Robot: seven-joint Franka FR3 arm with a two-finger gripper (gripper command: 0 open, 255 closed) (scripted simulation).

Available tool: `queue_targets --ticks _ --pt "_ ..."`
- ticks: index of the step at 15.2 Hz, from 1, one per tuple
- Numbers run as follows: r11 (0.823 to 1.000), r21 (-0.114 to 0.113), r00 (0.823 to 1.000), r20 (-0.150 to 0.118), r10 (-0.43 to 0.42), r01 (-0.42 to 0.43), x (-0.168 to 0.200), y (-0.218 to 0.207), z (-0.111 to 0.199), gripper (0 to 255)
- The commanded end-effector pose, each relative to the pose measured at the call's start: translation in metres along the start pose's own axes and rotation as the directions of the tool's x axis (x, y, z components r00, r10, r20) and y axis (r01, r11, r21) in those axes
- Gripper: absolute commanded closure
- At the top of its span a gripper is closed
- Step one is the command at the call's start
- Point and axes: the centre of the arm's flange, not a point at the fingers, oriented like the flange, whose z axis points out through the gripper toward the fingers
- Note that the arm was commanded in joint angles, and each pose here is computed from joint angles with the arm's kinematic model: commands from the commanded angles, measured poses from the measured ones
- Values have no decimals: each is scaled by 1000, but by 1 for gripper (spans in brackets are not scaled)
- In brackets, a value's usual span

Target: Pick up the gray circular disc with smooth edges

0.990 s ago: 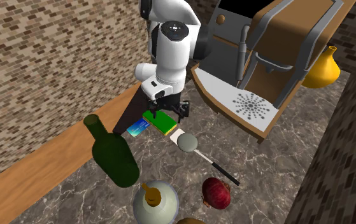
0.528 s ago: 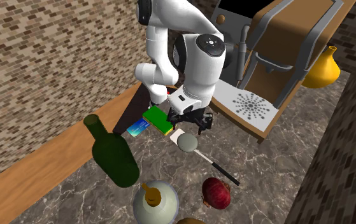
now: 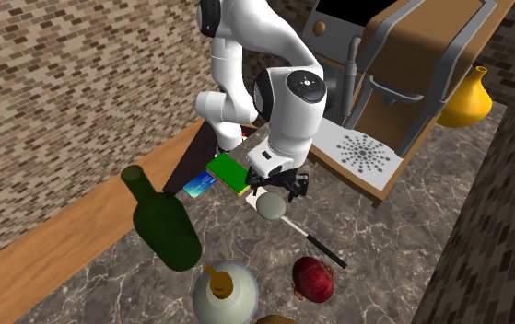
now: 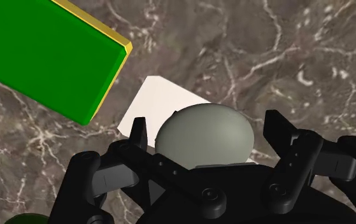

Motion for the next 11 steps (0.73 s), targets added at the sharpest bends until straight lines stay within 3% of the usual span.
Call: queue_targets --ticks 1,2,11 --pt "1000 0 1000 -1 0 0 1 -1 3 0" --pt "1000 0 1000 0 0 0 0 -1 3 255" --pt "1000 0 1000 -1 0 0 1 -1 3 255"
